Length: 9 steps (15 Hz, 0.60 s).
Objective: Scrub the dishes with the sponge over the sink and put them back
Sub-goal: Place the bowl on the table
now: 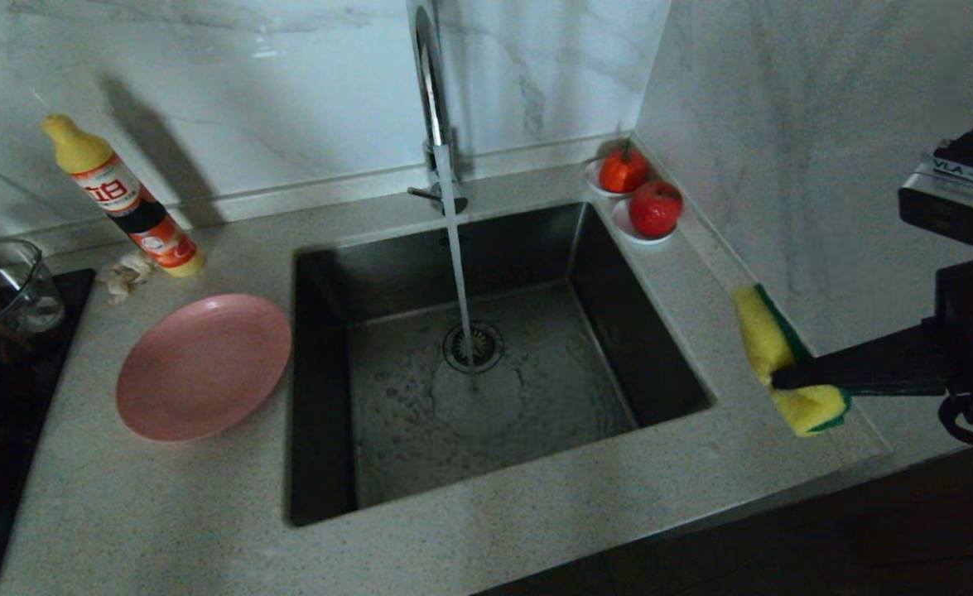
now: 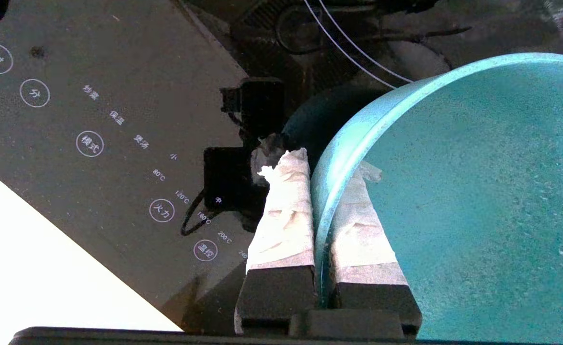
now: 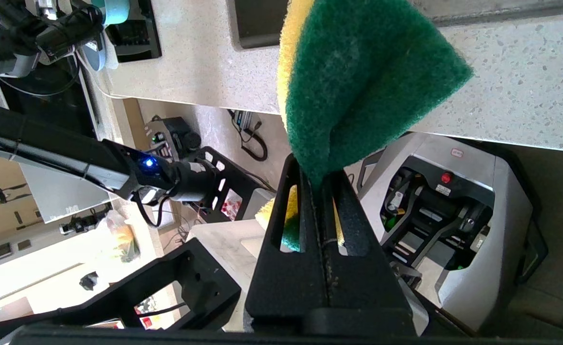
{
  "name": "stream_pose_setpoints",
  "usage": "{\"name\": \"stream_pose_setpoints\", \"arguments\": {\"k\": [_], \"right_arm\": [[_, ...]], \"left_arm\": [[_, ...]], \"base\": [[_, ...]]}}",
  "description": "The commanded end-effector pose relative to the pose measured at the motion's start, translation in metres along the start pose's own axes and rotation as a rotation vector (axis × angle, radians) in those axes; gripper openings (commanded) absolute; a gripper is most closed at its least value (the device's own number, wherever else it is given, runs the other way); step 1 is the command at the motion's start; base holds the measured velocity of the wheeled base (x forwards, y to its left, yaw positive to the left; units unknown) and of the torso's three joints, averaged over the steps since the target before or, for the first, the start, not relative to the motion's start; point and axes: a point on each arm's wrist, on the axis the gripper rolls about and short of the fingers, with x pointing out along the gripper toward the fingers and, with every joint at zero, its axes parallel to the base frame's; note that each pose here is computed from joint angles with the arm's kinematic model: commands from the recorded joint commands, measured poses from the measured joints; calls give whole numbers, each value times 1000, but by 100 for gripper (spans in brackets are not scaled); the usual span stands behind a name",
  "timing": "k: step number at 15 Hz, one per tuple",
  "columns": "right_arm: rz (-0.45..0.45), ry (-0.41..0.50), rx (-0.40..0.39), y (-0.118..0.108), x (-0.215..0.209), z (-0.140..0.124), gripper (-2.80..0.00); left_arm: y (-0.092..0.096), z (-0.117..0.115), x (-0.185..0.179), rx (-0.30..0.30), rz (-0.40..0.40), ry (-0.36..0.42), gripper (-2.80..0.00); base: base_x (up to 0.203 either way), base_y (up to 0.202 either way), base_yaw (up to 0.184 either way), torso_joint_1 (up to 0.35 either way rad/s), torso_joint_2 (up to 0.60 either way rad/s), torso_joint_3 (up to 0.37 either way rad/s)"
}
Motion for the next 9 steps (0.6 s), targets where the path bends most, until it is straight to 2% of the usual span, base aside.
{"name": "stream_pose_setpoints", "arguments": {"k": [1,5,6,9], "right_arm": [[1,6,6,0,1,-1,-280],[2,8,7,0,1,0,-280],[1,8,7,-1,1,0,-280],[0,11,10,-1,2,0,-280]], "left_arm": [[1,-1,3,3,2,5,-280],[5,-4,9,16,9,24,-280],[6,-5,10,18,12,31,0],[7,-5,12,22,13,34,0]], "base": [[0,0,0,0,0,0],[0,0,0,0,0,0],[0,0,0,0,0,0],[0,0,0,0,0,0]]}}
